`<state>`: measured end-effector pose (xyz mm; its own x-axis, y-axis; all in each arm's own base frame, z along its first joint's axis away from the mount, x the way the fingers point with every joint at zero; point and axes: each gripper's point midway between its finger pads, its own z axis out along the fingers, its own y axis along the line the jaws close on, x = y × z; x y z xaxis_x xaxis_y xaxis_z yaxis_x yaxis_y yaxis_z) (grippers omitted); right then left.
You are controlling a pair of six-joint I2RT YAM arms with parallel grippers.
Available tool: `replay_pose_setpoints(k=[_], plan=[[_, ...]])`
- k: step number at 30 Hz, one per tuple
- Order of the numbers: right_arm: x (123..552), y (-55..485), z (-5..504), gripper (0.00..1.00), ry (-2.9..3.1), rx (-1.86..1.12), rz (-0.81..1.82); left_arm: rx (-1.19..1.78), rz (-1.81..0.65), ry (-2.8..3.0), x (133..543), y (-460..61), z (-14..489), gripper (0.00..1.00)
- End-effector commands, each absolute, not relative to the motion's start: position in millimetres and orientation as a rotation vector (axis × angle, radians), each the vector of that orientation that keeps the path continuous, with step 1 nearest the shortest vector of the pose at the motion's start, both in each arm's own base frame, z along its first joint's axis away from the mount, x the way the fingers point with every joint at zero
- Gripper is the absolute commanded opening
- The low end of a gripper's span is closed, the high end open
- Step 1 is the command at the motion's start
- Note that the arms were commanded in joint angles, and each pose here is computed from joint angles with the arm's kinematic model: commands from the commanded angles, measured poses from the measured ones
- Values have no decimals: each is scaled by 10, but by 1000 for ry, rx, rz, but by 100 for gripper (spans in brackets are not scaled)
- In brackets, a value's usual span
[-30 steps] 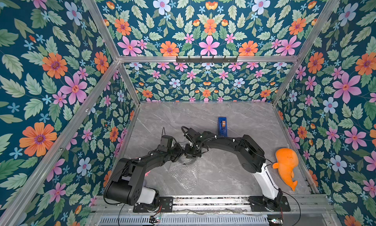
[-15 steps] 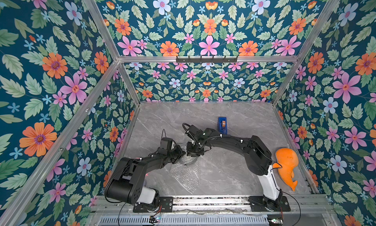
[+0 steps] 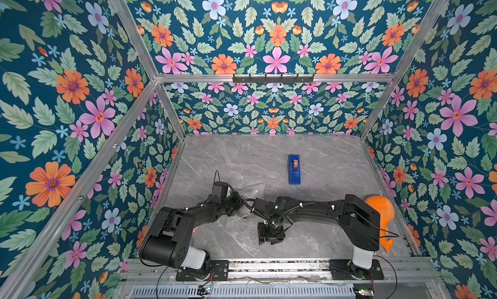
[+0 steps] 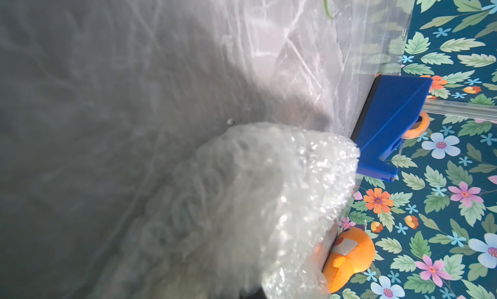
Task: Wrap dinner plates in bubble wrap
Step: Wrap the plate in the bubble wrap.
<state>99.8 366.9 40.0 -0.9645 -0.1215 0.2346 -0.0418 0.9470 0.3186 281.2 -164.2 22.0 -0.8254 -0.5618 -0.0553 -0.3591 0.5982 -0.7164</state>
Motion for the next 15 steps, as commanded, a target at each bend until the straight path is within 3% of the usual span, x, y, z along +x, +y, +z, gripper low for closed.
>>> replay_pose_setpoints(k=[1, 15], plan=[[1020, 3927, 395, 50, -2807, 61, -586, -822, -927, 2635, 2656, -1506, 8, 0], [947, 3999, 241, 39, -2755, 5, -529, -844, -917, 2629, 2641, -1483, -20, 0]])
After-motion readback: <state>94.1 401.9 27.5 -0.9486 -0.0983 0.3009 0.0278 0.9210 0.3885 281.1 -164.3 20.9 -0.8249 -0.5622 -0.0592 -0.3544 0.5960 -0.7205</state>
